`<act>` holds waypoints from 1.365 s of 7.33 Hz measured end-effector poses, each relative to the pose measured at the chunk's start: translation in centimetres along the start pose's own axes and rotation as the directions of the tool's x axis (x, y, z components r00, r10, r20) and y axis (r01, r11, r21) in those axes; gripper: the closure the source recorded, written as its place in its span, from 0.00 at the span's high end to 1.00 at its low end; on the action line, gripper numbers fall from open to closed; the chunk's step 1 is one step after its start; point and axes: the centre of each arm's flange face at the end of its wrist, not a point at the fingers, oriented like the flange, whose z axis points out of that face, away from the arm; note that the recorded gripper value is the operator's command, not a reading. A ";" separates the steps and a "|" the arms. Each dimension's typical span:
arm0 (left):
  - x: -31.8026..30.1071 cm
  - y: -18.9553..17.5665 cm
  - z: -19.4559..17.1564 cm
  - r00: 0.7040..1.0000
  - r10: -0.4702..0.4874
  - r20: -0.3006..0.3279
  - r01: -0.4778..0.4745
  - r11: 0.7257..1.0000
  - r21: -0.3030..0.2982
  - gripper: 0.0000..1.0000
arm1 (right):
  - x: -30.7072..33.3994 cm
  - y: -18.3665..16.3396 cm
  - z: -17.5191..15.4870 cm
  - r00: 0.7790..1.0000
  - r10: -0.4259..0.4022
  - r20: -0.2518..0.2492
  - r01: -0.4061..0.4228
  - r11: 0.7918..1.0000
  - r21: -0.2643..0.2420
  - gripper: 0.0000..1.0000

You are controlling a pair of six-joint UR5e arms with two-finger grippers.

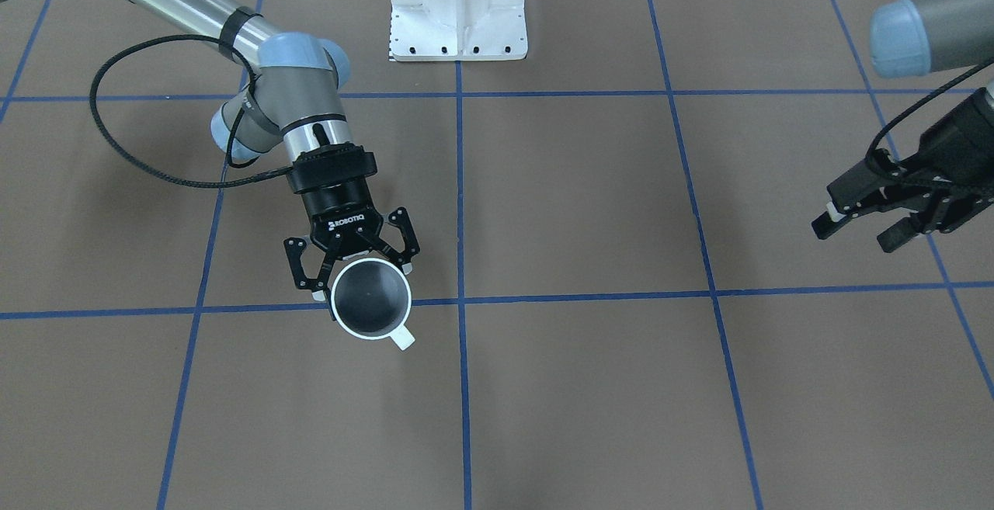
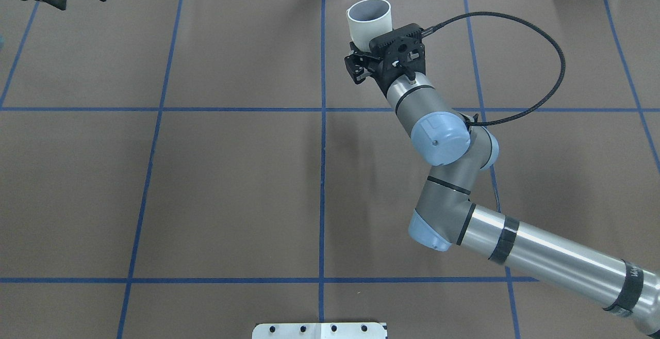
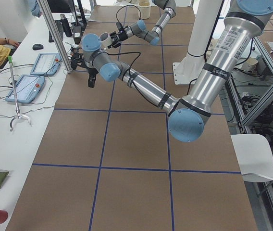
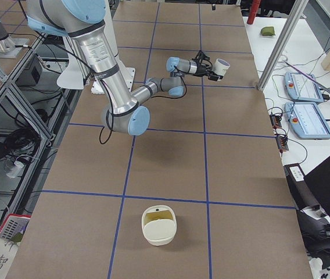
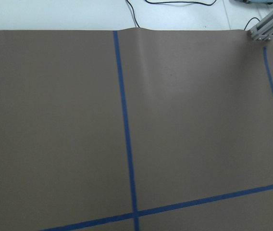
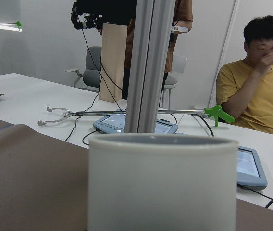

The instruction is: Left arm hands cup to right arm to dump lemon

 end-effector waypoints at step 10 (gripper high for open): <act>22.8 4.1 10.8 0.942 -0.321 -0.102 0.321 0.947 -0.017 0.54 | -10.6 -0.2 0.7 0.994 -0.057 -0.089 0.064 0.995 0.077 0.16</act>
